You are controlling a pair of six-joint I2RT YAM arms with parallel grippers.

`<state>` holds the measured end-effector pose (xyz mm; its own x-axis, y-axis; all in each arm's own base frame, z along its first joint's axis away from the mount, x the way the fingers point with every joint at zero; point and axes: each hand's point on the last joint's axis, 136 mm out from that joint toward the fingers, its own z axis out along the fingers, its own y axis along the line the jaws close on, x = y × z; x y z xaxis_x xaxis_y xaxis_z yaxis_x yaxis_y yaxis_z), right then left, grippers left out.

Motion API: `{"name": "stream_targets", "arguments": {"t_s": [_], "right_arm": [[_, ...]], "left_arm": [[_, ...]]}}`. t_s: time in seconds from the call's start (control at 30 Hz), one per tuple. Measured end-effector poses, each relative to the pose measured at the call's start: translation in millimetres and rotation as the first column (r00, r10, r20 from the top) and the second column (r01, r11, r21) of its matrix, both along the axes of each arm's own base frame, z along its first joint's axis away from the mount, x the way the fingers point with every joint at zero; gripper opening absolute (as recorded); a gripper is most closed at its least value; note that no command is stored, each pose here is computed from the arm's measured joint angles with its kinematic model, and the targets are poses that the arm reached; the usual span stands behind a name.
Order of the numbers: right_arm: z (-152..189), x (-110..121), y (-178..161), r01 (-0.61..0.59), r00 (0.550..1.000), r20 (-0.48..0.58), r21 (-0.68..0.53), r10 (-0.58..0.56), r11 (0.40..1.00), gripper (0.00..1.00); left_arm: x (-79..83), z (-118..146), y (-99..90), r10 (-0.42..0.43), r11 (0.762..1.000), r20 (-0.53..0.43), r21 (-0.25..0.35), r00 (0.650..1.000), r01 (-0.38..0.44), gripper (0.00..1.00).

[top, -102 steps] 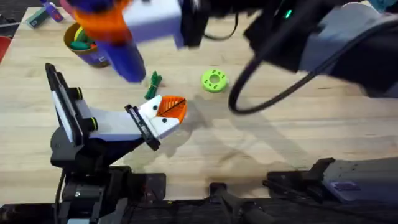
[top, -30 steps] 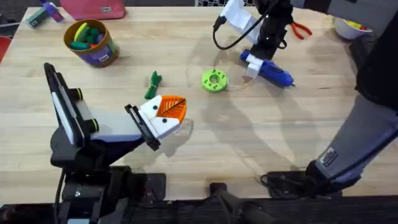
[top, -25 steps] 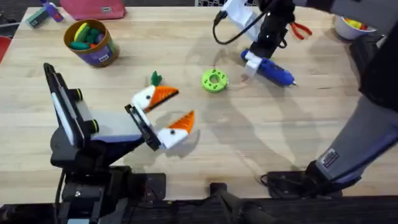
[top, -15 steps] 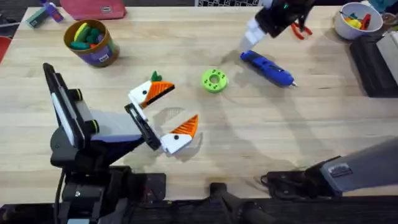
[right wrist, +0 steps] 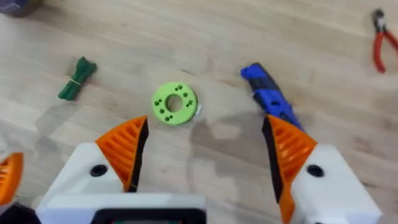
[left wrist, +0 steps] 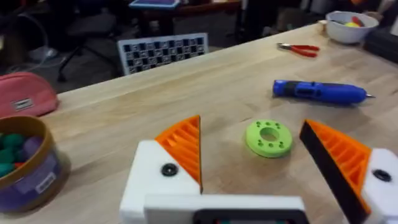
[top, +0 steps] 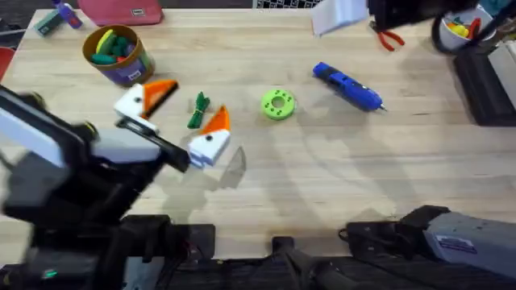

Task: Pick up the gripper from the table and insert it into the empty holder that is missing its gripper. Then pick up a screw, insert it into the mounting hole, and use the screwdriver to tighten it. Finally, clean up the table by picking up the vegetable and placing it into the bucket.

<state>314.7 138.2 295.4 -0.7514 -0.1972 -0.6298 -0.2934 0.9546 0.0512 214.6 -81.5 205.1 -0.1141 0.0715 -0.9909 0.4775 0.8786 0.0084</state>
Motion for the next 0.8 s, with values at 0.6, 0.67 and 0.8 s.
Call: {"name": "stream_targets", "arguments": {"t_s": [0.6,0.67,0.8], "right_arm": [[-112,-45,-20,0.256,0.963,-0.13,0.148,-0.237,0.955,0.993],[-119,-51,-23,0.263,0.96,-0.142,0.143,-0.243,0.954,0.993],[-129,-66,-30,0.267,0.954,-0.171,0.117,-0.245,0.957,0.993]], "left_arm": [[68.1,7,42.1,0.237,0.958,-0.561,0.271,0.793,-0.094,0.986],[71.5,-4,43.5,0.245,0.956,-0.593,0.281,0.767,-0.087,0.986],[73.5,-30,45.2,0.255,0.953,-0.684,0.297,0.683,-0.058,0.986]]}}
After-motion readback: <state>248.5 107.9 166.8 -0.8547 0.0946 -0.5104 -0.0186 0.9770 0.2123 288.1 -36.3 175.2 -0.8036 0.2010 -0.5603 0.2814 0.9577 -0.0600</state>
